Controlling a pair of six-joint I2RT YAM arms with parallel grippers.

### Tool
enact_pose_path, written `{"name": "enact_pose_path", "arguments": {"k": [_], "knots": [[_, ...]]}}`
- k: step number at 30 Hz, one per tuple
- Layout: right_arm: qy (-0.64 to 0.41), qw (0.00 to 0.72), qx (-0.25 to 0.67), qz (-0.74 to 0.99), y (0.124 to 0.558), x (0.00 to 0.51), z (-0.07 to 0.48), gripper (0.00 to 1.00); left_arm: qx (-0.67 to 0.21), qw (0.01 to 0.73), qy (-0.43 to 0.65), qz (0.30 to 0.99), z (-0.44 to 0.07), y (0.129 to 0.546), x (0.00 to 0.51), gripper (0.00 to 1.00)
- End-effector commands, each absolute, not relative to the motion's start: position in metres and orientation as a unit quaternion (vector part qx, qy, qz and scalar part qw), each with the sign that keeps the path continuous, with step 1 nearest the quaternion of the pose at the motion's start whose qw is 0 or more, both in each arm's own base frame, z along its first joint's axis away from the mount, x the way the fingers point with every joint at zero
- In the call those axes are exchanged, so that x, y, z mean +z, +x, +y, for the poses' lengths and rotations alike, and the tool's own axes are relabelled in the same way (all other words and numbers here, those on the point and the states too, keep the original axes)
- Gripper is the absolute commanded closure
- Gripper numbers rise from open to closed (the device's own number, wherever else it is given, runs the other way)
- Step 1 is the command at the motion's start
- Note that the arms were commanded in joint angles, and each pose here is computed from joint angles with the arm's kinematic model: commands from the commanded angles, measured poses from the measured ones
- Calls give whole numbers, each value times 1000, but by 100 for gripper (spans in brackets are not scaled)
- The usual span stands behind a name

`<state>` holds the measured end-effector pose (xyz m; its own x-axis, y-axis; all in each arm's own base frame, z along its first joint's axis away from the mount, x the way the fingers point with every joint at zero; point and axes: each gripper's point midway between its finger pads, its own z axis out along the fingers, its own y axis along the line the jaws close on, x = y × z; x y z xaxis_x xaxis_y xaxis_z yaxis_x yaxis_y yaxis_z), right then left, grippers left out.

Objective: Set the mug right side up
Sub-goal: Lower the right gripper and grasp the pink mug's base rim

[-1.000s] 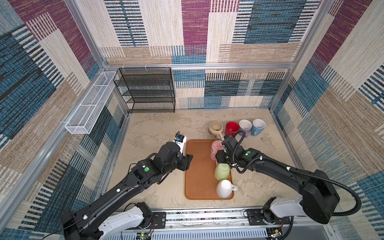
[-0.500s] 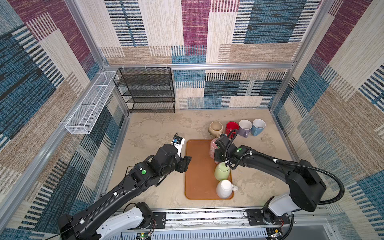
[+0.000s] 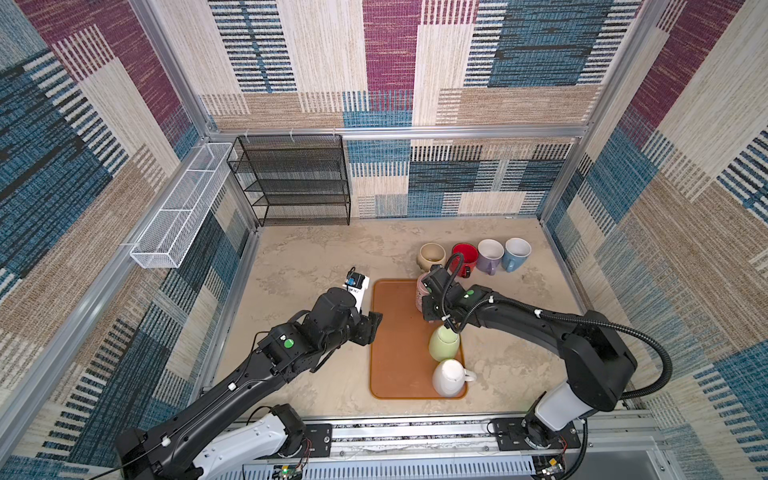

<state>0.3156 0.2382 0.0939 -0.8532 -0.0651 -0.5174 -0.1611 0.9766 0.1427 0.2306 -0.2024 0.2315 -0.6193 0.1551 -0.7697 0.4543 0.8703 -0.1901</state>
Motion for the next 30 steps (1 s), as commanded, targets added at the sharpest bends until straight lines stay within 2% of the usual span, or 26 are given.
{"name": "enact_pose_path", "arguments": {"k": [1,8,13,17,30], "knots": [[-105,274,109,950,316,104,250,93,-182,403,177,879,-202,232,232,34],[-146,278,127,941,310,109,257,90,-179,401,174,881,-201,233,231,34],[-130,267,85,951,313,99,244,77,-177,402,171,882,-200,234,232,34],[-114,259,69,957,314,94,239,72,-175,400,171,883,-199,234,232,34],[-100,243,43,964,320,81,238,69,-171,399,167,885,-195,232,230,34]]}}
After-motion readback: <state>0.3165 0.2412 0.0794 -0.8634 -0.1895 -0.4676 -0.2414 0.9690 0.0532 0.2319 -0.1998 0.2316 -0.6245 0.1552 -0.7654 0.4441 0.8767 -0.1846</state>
